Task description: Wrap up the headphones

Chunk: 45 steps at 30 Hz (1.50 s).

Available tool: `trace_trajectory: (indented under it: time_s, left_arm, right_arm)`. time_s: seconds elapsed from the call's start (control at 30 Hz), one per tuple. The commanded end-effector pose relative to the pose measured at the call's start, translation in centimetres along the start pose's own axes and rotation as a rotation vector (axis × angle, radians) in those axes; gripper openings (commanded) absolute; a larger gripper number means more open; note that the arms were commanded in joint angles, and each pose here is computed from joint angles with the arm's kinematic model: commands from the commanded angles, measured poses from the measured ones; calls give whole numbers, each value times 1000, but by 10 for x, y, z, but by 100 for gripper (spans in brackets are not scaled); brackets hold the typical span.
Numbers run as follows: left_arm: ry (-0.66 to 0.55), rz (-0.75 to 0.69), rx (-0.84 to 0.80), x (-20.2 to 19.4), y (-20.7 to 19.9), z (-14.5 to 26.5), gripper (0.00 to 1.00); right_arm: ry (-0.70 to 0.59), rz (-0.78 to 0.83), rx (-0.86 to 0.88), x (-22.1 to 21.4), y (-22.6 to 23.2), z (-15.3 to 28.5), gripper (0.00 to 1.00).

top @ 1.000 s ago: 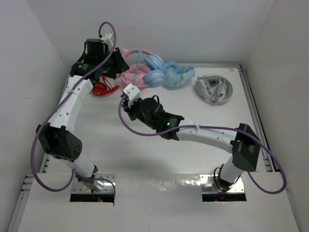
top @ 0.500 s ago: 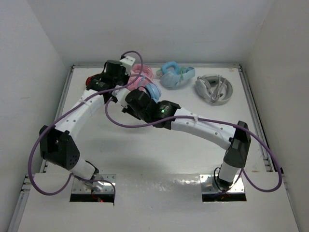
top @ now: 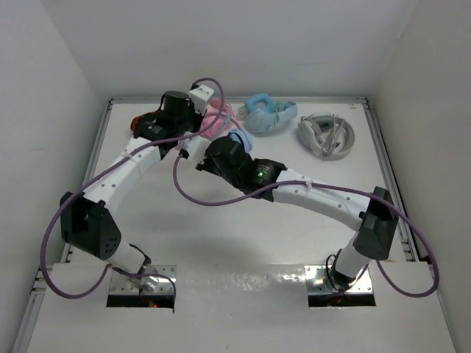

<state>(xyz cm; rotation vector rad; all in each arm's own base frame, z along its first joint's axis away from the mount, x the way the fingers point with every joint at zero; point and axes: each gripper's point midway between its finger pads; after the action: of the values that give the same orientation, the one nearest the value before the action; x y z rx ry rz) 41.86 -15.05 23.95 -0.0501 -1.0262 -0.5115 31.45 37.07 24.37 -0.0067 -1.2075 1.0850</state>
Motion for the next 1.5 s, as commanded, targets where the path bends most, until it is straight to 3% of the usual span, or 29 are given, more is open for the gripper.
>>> trace_trajectory:
  time_s: [0.0,0.4,0.63,0.9,1.07,1.27,1.47]
  left_arm:
    - [-63,-20,-91,20,-15,18,0]
    - [-32,-42,-72,14,-11,18,0]
    - [-8,-45,-65,8,-10,12,0]
    - [-16,-46,-99,13,-15,18,0]
    - [3,-43,-58,9,-9,15,0]
    - [64,-25,48,2,9,4,0]
    - [110,-34,38,1,9,2,0]
  right_arm:
    - [-139,-2,-146,37,-50,8,0]
    - [-219,-79,-51,46,-43,-9,0]
    - [-360,-138,-8,85,-49,11,0]
    - [-301,-248,-30,37,-63,-12,0]
    - [-210,-160,-49,10,-62,-14,0]
    - [-222,-19,-10,-6,-52,0,0]
    - [-119,21,65,-26,-37,-9,15]
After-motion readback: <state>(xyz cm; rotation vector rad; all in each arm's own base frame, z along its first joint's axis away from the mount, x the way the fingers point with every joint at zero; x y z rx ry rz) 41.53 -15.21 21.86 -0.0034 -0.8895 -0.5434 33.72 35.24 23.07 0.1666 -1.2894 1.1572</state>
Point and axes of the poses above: each gripper's point midway between its finger pads, its own z axis back along the fingers, its own y axis along the line the jaws close on, x = y × z, and after that the axes turned 1 degree about -z, right-handed
